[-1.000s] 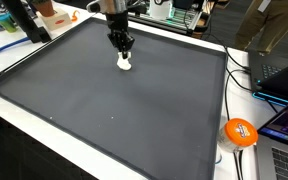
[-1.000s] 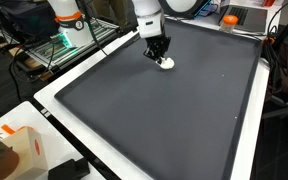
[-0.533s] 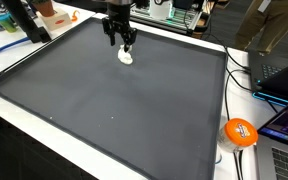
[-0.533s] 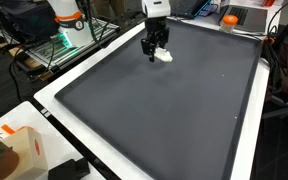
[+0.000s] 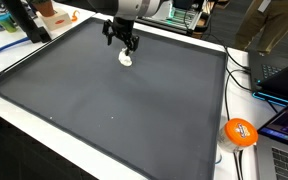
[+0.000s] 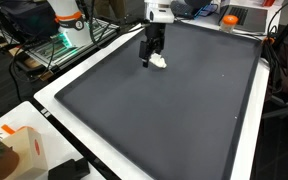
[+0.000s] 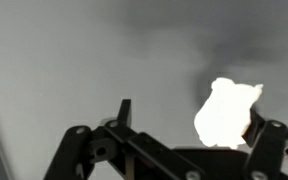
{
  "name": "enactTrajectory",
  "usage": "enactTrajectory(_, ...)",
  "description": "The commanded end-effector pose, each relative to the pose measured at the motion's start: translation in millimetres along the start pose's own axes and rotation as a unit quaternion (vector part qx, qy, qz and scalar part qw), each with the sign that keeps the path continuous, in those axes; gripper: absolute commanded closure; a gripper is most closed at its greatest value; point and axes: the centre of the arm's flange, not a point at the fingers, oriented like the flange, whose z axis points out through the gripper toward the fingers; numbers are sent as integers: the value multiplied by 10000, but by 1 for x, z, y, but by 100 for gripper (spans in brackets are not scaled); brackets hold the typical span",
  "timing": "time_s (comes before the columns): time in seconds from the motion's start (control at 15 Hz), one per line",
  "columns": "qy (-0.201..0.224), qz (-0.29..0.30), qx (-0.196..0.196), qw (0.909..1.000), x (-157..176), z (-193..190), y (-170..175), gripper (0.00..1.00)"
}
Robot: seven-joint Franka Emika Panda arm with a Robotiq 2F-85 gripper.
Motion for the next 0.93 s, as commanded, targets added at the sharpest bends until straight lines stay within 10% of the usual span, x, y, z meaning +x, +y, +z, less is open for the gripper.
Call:
enactTrajectory(0.0,-329,-40,486,9983,5,6,-17,0)
enactTrajectory(0.27,-383,265,1139,9924,6,-13,-14,0)
enactTrajectory(0.87,415,308,1300,9902,-45,-174,38,0)
